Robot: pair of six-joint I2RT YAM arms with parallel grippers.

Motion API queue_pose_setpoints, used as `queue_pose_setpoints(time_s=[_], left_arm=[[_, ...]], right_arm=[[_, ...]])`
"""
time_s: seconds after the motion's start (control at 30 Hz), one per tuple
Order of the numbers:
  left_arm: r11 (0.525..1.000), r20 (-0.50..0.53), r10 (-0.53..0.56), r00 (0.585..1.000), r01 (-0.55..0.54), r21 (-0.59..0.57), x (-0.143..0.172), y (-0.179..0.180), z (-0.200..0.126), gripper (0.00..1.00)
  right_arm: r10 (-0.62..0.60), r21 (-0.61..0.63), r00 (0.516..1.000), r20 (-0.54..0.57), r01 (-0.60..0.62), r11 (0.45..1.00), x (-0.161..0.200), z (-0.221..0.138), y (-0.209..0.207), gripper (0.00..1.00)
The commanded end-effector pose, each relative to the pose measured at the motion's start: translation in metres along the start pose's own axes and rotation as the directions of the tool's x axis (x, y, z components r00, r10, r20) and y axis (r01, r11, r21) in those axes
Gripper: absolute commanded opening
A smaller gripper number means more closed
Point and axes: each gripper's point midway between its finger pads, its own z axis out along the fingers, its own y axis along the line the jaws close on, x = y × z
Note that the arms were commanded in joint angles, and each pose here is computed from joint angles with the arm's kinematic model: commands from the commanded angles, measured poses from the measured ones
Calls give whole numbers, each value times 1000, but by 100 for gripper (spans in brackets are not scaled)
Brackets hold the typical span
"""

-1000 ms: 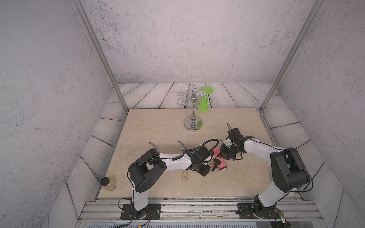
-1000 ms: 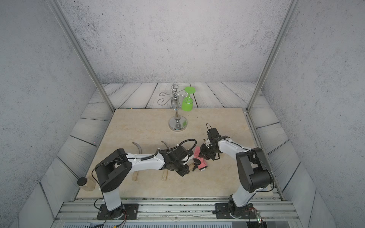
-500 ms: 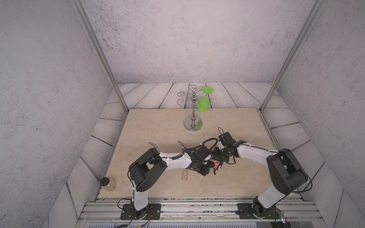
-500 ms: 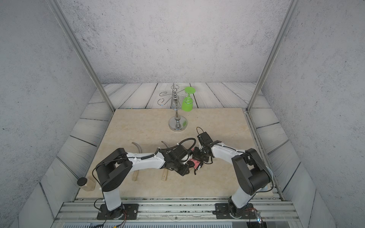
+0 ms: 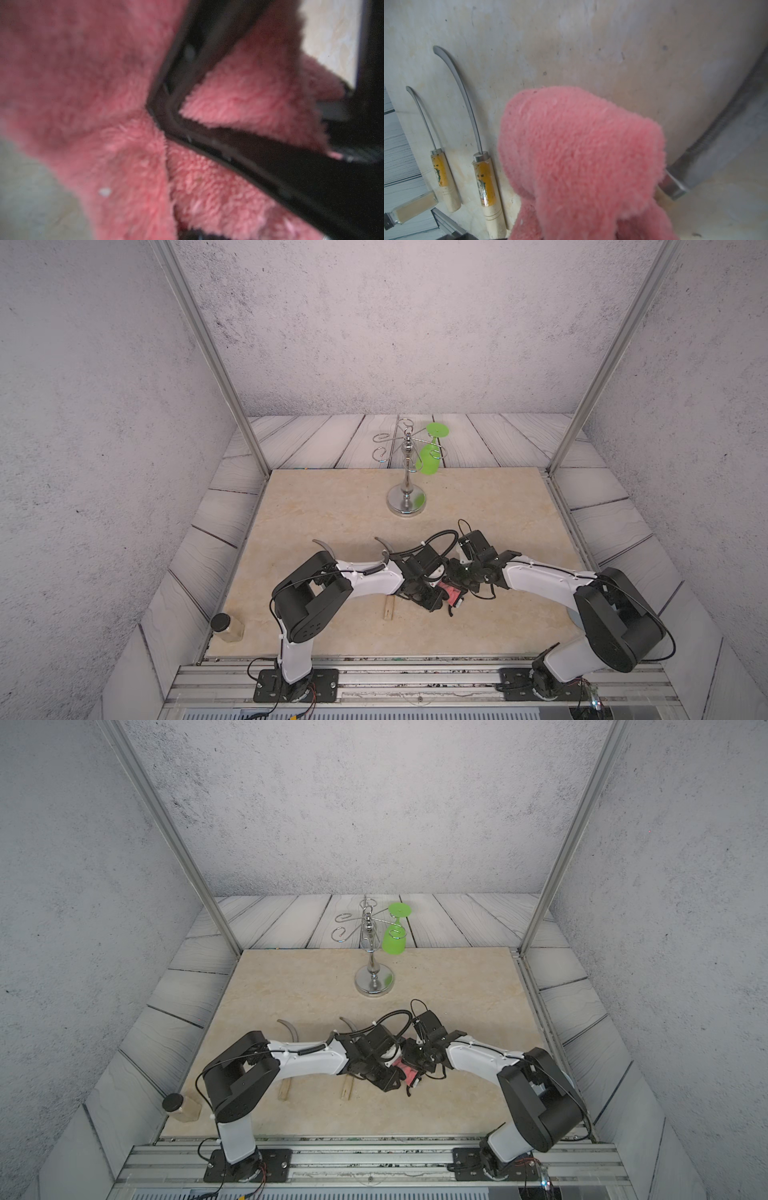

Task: Wipe small sickles with rags
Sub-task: Wipe the small sickle at the center of the board.

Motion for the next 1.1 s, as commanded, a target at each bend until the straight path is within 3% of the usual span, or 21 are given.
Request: queue_pose_setpoints(time_s=[0.0, 0.33, 0.53, 0.77, 1.07], left_arm=[[999, 118, -35, 992, 39, -31, -36, 14, -1, 5], [998, 107, -43, 993, 48, -44, -24, 19, -4, 5], [997, 102, -44, 994, 49, -54, -20, 22, -6, 5], [996, 106, -50, 993, 57, -69, -17, 28, -9, 5], [994, 110, -69, 992, 78, -73, -17, 38, -7, 5]], right_arm=[[87, 276, 973, -214, -25, 961, 63, 6, -70, 9], [71, 486, 984, -162, 17, 874, 31, -9, -116, 9], [57, 522, 994, -91, -1, 853, 0, -34, -118, 9], [27, 527, 996, -83, 21, 849, -12, -43, -110, 10], [-8, 391, 989, -148, 66, 918, 11, -38, -72, 10]])
